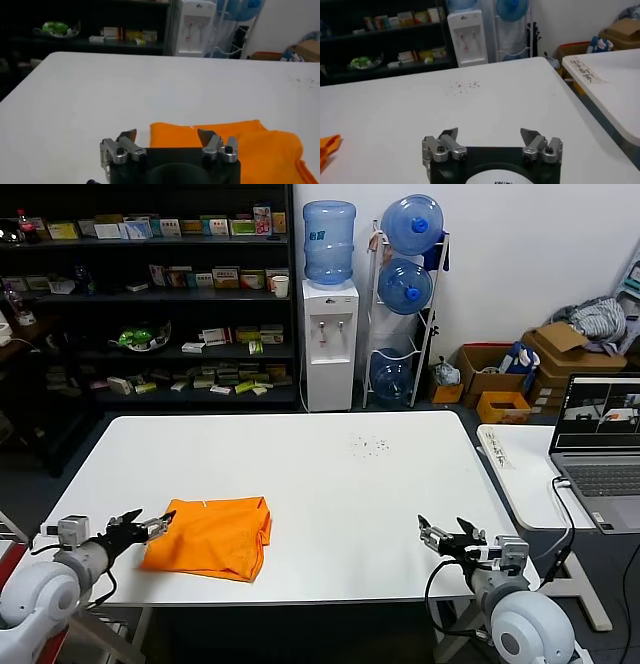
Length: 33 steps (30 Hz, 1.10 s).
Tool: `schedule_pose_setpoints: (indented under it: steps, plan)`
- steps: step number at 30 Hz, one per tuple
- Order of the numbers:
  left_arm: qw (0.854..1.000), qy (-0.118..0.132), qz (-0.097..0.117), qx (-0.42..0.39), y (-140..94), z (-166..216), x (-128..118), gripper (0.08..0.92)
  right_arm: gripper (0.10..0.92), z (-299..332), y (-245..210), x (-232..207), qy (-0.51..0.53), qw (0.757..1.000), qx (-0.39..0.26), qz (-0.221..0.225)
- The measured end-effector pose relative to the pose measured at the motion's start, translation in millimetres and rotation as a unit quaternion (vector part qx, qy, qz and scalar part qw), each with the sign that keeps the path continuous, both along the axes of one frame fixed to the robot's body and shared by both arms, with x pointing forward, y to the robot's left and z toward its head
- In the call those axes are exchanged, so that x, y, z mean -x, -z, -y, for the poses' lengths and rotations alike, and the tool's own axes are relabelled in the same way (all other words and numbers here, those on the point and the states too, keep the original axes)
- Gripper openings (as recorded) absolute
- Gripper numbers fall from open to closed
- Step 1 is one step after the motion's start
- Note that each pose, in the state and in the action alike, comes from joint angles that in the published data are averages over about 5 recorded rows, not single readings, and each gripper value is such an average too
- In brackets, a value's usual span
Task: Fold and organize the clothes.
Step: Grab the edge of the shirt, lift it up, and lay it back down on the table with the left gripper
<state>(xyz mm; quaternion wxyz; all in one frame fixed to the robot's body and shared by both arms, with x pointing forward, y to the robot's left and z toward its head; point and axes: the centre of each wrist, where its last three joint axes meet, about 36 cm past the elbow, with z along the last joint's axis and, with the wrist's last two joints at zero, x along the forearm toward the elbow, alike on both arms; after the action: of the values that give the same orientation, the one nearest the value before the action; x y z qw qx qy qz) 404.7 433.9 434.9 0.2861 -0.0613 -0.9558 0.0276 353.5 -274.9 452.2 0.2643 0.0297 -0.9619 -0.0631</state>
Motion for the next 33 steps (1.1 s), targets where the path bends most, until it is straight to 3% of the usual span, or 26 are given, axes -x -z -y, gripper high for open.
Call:
schedule_pose_setpoints:
  steps: [11, 22, 33]
  plan:
    - [0.999, 0.026, -0.041, 0.002, 12.7, -33.9, -6.6, 0.823, 0.823, 1.1, 0.8, 0.4, 0.001, 1.000, -0.001, 0.000]
    - [0.998, 0.032, -0.061, 0.007, 32.6, -39.0, -9.3, 0.807, 0.823, -0.2, 2.5, 1.0, 0.000, 1.000, -0.002, -0.003]
    - [0.997, 0.040, -0.063, 0.010, 40.3, -33.2, -10.5, 0.507, 0.823, 0.0, 2.2, 0.9, 0.001, 1.000, -0.002, -0.002]
